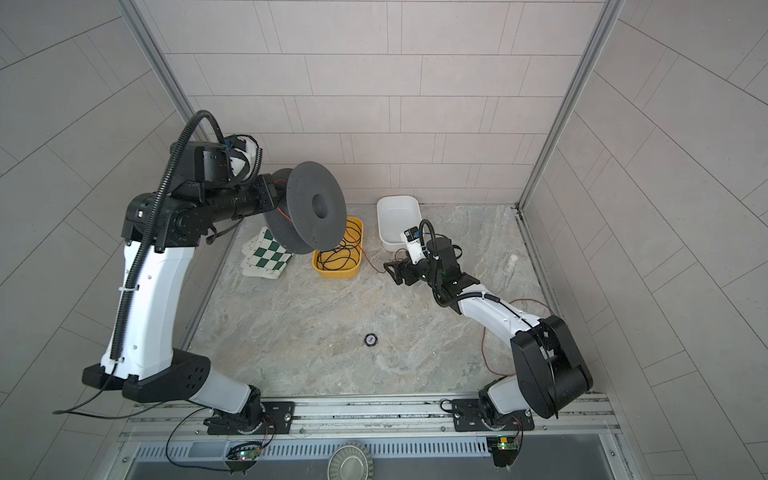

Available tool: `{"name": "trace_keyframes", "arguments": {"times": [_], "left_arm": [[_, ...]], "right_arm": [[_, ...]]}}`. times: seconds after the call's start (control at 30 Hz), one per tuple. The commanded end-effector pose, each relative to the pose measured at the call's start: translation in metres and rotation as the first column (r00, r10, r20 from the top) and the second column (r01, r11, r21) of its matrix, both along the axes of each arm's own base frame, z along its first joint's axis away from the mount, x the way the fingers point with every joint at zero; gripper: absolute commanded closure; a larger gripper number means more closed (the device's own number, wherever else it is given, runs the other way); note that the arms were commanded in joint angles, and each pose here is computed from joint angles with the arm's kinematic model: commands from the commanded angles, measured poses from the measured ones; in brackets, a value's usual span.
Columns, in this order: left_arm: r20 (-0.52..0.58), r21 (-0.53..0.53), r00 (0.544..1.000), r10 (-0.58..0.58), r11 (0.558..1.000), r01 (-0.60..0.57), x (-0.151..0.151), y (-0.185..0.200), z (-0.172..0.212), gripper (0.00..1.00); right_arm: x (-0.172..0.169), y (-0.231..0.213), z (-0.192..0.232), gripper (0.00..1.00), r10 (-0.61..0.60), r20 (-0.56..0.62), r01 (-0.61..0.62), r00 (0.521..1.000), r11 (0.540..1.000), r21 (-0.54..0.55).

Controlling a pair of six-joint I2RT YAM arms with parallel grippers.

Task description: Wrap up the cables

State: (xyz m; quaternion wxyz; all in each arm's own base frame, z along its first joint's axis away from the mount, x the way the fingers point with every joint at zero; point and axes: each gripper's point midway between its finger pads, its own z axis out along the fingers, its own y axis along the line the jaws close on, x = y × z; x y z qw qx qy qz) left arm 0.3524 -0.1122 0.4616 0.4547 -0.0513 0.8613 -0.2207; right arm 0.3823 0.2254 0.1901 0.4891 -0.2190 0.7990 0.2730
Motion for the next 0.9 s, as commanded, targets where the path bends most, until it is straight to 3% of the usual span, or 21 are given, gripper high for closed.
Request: {"name": "trace_keyframes", "arguments": {"times": [0.0, 0.47, 0.6, 0.87], "left_arm": [[0.083, -0.049, 0.997, -0.006, 0.999, 0.011, 0.002, -0.004, 0.024, 1.0], [0.074, -0.085, 0.997, -0.03, 0.996, 0.036, 0.001, -0.011, 0.024, 1.0], [0.079, -0.083, 0.997, -0.026, 0.996, 0.033, 0.001, -0.01, 0.025, 1.0], [0.087, -0.089, 0.996, -0.025, 0.996, 0.033, 0.003, -0.01, 0.028, 1.0]], "right_arm": [[0.008, 0.021, 0.004, 0.15, 0.076, 0.091, -0.079, 0.993, 0.996, 0.027], [0.023, 0.067, -0.017, 0.24, 0.164, 0.106, -0.168, 0.981, 0.985, 0.038], [0.033, 0.073, -0.028, 0.33, 0.167, 0.076, -0.171, 0.983, 0.984, 0.046], [0.028, 0.077, -0.049, 0.65, 0.167, 0.032, -0.168, 0.985, 0.984, 0.063]]}}
